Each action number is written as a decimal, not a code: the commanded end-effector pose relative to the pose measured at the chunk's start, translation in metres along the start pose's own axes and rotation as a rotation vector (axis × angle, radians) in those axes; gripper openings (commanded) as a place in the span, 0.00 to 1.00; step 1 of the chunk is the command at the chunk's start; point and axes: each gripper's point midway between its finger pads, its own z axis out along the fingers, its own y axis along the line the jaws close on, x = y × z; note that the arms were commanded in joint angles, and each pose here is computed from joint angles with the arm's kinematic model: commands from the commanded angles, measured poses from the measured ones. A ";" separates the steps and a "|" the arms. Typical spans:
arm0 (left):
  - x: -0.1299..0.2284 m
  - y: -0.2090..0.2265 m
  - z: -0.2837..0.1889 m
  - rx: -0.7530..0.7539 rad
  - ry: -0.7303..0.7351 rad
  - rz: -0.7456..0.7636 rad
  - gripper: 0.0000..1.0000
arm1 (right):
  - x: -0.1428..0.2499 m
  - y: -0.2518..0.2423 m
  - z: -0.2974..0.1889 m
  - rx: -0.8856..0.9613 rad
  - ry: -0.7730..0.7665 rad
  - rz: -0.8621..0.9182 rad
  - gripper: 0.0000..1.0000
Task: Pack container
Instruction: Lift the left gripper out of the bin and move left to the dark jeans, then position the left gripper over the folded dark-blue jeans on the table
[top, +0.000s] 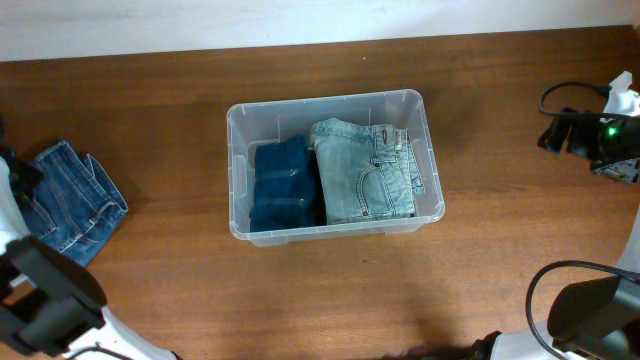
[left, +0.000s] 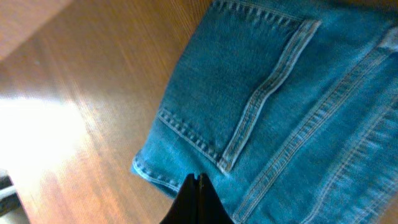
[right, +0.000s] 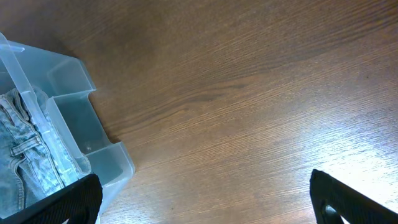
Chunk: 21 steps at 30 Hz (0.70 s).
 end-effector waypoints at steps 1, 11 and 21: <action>0.007 -0.006 0.031 -0.034 0.043 0.038 0.00 | -0.002 -0.001 -0.003 0.003 -0.011 -0.006 0.98; 0.021 -0.031 0.095 -0.051 0.111 0.100 0.00 | -0.002 -0.001 -0.003 0.003 -0.011 -0.006 0.98; 0.060 -0.068 0.126 0.106 0.272 0.139 0.00 | -0.002 -0.001 -0.003 0.003 -0.011 -0.006 0.98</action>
